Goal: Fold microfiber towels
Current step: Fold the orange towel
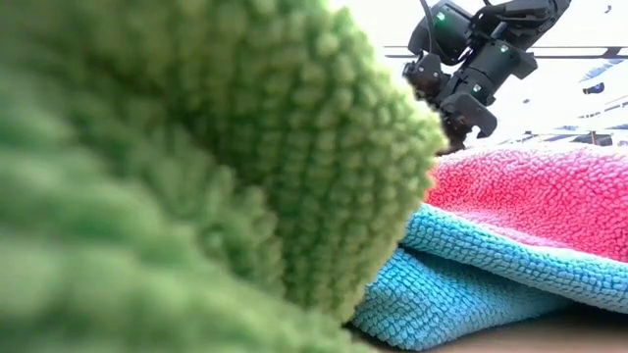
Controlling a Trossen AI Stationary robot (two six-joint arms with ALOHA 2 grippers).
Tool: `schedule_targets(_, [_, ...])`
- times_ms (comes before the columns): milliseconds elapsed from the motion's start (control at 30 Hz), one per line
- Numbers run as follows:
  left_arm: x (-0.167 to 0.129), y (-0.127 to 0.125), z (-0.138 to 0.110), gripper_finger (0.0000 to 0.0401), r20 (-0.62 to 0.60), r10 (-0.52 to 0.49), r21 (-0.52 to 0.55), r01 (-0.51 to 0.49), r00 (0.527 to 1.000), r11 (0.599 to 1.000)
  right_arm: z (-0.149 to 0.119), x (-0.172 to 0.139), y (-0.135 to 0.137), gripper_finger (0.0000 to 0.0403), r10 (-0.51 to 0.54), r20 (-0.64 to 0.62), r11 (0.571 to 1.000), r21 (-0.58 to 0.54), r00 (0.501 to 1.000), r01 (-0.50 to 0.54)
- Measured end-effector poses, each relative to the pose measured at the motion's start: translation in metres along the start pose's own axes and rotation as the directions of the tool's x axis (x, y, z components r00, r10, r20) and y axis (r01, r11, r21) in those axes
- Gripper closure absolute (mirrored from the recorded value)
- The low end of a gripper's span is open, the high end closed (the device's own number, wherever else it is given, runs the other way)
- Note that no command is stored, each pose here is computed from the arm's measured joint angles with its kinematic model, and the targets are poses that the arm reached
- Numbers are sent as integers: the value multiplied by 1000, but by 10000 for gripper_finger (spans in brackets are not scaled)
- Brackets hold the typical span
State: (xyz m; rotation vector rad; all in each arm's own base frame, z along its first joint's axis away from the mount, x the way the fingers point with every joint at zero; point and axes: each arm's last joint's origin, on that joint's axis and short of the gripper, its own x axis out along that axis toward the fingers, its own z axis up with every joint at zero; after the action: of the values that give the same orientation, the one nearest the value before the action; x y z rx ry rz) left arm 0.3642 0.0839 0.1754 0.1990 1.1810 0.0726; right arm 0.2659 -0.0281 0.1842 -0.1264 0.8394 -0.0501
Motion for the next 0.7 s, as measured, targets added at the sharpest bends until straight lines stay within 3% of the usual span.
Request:
schedule_targets(100, [-2, -10, 0, 359, -49, 51, 264, -37, 997, 964, 1, 0, 0, 266, -1, 8, 1000, 0, 1000, 1])
schedule_targets(167, [-3, -17, 0, 343, -84, 114, 423, -68, 990, 904, 1, 0, 0, 266, -1, 8, 1000, 0, 1000, 1])
schedule_targets(267, [-1, -25, 1, 306, -107, 189, 576, -94, 976, 812, 1, 0, 0, 266, -1, 8, 1000, 3, 1000, 1])
schedule_targets(433, [1, -29, 1, 231, -113, 197, 684, -67, 974, 727, 1, 0, 0, 266, -1, 7, 1000, 16, 1000, 0])
schedule_targets(567, [4, -29, 0, 185, -131, 194, 717, -42, 972, 696, 0, 0, 1, 266, 14, 6, 1000, 28, 1000, -15])
schedule_targets(700, [11, -30, -4, 169, -149, 203, 744, -25, 968, 667, 1, 0, 1, 266, 19, 7, 999, 29, 1000, -19])
